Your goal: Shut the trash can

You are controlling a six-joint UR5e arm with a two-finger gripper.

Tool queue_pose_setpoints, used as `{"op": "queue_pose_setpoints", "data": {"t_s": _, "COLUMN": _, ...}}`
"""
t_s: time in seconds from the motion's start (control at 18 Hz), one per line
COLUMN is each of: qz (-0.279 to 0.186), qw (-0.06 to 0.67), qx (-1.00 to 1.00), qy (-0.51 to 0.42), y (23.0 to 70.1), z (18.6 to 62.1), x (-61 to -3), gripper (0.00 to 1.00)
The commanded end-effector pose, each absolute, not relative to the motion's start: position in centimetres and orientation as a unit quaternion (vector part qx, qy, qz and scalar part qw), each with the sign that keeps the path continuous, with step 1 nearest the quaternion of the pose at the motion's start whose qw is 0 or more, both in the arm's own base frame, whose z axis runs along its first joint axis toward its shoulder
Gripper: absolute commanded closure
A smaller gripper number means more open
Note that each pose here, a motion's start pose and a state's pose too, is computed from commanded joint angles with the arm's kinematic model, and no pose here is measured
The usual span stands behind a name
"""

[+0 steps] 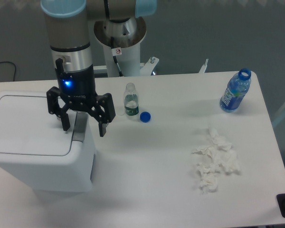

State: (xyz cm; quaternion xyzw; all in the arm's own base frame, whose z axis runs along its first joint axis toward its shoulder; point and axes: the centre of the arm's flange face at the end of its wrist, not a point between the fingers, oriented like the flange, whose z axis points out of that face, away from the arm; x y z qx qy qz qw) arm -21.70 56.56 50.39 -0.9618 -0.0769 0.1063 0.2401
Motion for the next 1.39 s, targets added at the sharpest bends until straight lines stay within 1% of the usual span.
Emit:
{"op": "queue_pose_setpoints", "data": {"t_s": 0.5, "qz": 0.111, "qw": 0.245, "qx": -0.96, "qy": -0.077, "y": 56.3, "z": 51.2, "x": -22.1, "gripper": 0.0}}
{"op": "queue_pose_setpoints", "data": {"t_s": 0.72, "qz": 0.152, "qw": 0.231, "qx": -0.958, "qy": -0.071, "y": 53.6, "z": 52.3, "x": -26.4, "gripper": 0.0}}
{"op": "queue_pose_setpoints", "data": {"t_s": 1.0, "qz": 0.172, "qw": 0.204, "qx": -0.962, "qy": -0.06, "y": 50.8, "z": 51.1, "x": -32.0, "gripper": 0.0}}
{"op": "queue_pose_setpoints", "data": {"t_s": 1.11, "qz": 0.183, "qw": 0.19, "qx": -0.964, "qy": -0.033, "y": 49.6, "z": 50.8, "x": -34.0, "gripper": 0.0}}
{"op": "queue_pose_setpoints", "data": {"t_s": 1.22, "qz": 0.202, "qw": 0.17, "qx": -0.965, "qy": 0.001, "y": 47.1, "z": 50.8, "x": -37.5, "gripper": 0.0}}
{"op": "queue_pose_setpoints", "data": {"t_s": 1.39, "qz": 0.22, "qw": 0.142, "qx": -0.964, "qy": 0.046, "y": 44.0, "z": 50.7, "x": -41.2, "gripper": 0.0}}
